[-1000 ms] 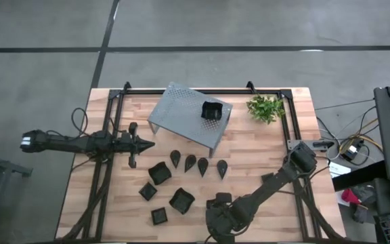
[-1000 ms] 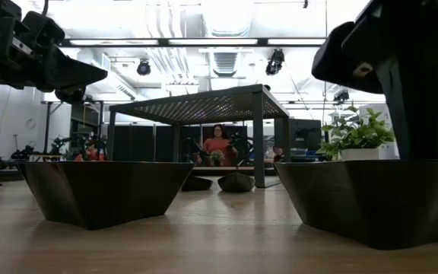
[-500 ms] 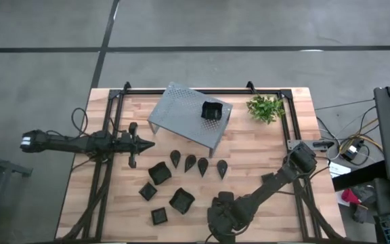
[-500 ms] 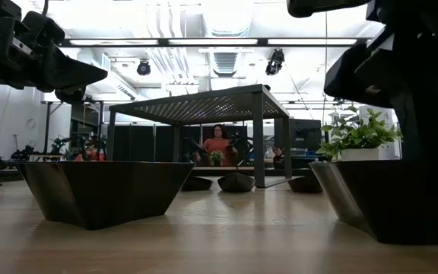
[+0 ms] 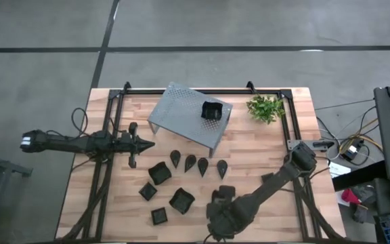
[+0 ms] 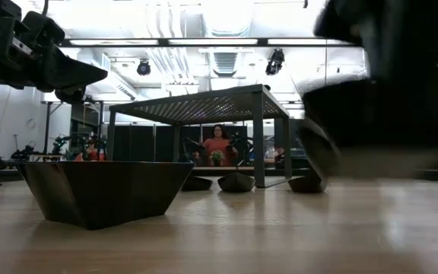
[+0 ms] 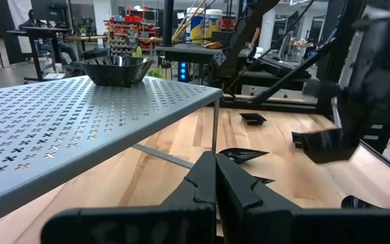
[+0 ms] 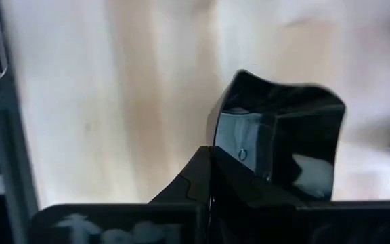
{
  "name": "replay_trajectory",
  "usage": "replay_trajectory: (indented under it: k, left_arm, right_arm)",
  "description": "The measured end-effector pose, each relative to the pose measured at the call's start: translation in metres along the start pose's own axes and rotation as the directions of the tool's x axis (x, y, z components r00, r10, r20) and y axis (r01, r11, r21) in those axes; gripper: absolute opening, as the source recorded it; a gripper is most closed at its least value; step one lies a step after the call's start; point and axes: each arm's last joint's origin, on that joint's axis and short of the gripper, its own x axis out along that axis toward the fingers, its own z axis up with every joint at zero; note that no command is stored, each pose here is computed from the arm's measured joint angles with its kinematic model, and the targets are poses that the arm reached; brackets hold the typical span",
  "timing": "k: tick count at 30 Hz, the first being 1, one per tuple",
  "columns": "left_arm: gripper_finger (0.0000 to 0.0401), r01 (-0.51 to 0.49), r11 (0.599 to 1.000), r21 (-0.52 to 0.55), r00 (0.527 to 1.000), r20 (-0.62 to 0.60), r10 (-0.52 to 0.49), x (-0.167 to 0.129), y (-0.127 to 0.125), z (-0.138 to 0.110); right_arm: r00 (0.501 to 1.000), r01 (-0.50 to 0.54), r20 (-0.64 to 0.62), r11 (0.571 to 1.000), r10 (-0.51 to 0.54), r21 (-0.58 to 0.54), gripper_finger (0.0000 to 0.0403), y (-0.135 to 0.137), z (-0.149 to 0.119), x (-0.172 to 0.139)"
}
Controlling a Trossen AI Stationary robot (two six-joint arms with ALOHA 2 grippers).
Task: Pick & Place Mini shaped plates
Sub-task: Stack the right distorted square plate into the distorted square plate on the shelf
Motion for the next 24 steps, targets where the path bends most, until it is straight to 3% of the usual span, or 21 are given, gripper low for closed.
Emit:
replay_trajectory:
  k: [12, 24]
  left_arm:
    - [0.0, 0.0, 1.0, 0.0, 1.0, 0.0, 0.0, 0.0, 0.0, 0.0]
    - [0.0, 0.0, 1.0, 0.0, 1.0, 0.0, 0.0, 0.0, 0.0, 0.0]
  right_arm:
    - [0.963, 0.26, 0.103, 0.962, -0.251, -0.08, 0.0008, -0.048, 0.043, -0.063]
    - [0.938, 0.325, 0.178, 0.934, -0.298, -0.148, 0.0008, -0.124, 0.098, -0.096]
